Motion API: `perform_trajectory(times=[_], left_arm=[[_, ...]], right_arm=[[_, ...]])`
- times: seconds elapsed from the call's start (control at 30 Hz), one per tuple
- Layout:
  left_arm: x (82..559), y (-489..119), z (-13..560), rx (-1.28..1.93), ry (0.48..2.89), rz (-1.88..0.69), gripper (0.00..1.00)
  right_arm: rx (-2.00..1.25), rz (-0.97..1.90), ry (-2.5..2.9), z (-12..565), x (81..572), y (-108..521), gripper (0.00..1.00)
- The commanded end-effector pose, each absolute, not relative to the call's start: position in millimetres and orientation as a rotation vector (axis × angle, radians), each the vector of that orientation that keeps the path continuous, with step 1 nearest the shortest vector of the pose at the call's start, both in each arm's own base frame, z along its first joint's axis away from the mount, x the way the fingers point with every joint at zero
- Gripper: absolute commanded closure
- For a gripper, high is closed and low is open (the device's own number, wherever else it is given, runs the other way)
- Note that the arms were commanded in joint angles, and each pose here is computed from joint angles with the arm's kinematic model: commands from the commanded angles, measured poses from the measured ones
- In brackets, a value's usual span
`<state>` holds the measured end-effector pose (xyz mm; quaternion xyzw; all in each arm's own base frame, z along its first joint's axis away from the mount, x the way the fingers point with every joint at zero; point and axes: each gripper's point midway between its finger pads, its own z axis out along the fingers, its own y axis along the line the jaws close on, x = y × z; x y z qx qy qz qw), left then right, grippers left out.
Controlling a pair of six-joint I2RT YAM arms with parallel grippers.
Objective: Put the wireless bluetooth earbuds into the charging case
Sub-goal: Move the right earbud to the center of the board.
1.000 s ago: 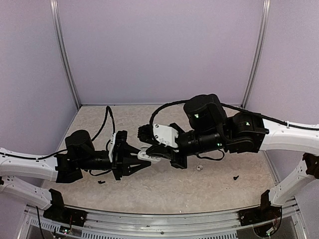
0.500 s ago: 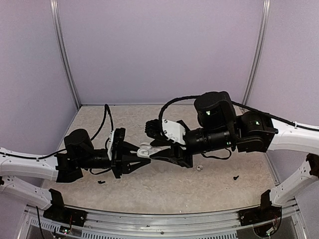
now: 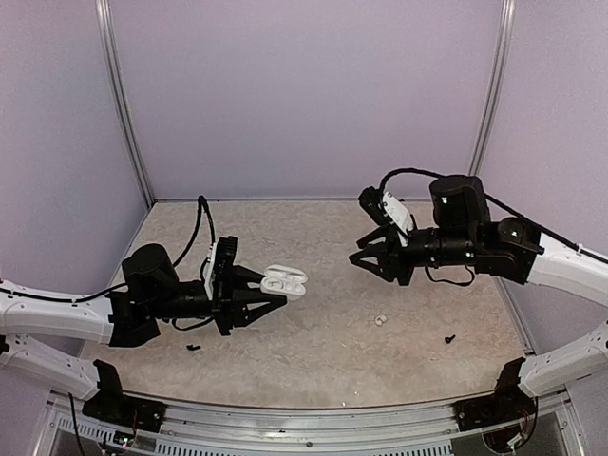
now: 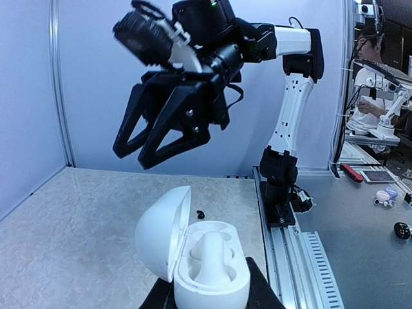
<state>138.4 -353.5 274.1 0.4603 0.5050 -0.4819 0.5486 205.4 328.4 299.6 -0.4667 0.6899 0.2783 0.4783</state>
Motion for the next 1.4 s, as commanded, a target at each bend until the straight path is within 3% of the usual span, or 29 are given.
perform_trajectory(times=[0.0,0.17,0.33,0.63,1.13,1.37], left_arm=[[139.9,-352.6,283.7,1.069,1.160,-1.159,0.88],[141.5,-353.2,281.7,1.069,1.166,-1.163,0.88],[141.9,-349.8,282.1,1.061,1.165,-1.154,0.88],[141.6,-348.7,281.1,1.059,1.164,-1.157,0.87],[143.2,-347.8,279.4,1.057,1.166,-1.151,0.87],[143.9,-347.7,280.7,1.056,1.158,-1.153,0.87]], right_arm=[[-0.993,0.635,2.043,216.4,240.4,293.7,0.65],[-0.871,0.597,2.319,139.5,268.9,259.0,0.73],[-0.831,0.671,2.415,108.2,269.7,250.9,0.54],[-0.824,0.613,2.549,73.7,259.7,234.1,0.39],[-0.776,0.221,2.737,37.9,253.2,207.0,0.30],[-0.806,0.175,2.771,23.3,246.3,210.6,0.27]])
